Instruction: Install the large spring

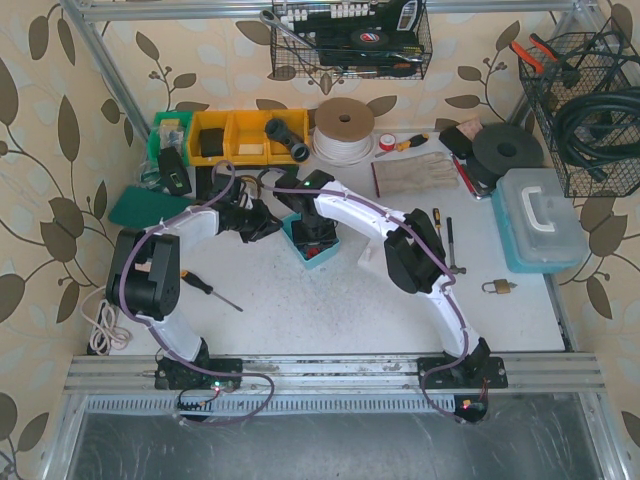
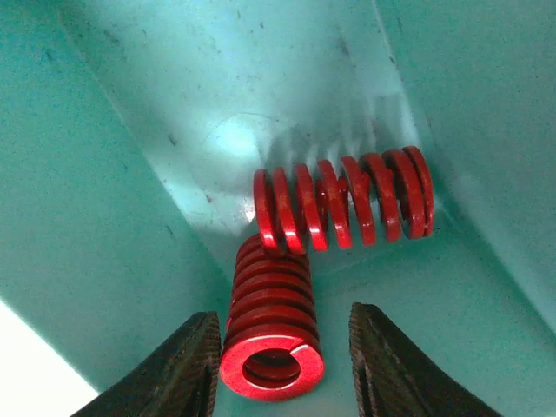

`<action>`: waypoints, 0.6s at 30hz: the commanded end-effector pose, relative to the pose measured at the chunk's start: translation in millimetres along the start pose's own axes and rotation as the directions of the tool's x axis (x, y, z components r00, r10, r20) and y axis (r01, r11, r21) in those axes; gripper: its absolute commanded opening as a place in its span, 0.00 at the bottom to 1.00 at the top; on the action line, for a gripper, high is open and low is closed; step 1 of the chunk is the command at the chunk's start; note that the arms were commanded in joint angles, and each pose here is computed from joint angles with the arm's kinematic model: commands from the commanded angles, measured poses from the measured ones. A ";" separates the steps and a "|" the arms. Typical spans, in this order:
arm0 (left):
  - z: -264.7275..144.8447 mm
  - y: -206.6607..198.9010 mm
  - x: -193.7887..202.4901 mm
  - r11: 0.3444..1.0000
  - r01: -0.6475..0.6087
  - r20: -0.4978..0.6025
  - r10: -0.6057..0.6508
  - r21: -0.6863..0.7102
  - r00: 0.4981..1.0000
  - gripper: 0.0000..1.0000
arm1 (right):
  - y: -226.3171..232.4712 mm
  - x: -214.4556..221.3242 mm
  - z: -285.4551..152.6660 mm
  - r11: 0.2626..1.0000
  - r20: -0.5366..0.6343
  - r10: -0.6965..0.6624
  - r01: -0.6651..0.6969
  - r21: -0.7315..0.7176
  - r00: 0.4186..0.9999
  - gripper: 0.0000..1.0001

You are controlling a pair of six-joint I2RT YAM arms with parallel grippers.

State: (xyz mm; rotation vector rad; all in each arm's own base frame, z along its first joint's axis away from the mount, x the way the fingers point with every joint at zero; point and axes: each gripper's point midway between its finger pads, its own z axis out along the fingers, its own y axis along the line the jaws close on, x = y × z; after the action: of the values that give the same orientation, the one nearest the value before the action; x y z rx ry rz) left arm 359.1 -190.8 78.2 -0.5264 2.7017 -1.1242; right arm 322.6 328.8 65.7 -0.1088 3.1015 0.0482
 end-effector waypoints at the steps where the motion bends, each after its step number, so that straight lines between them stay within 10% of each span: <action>1: 3.4 11.0 0.3 0.998 0.017 -0.020 -0.018 -0.054 1.000 0.19 | -1.9 13.1 5.1 0.999 -0.055 -0.031 0.031 0.011 0.998 0.43; 18: 4.7 14.7 -3.9 0.996 0.026 -0.010 -0.027 -0.084 1.000 0.16 | -11.9 25.0 29.9 0.995 -0.138 -0.074 0.082 0.059 0.988 0.37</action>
State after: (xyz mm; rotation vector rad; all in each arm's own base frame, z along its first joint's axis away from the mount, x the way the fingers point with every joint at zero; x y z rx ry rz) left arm 361.2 -192.3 78.3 -0.5333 2.7264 -1.1209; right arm 317.5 332.0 54.9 -0.2234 3.1352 0.0615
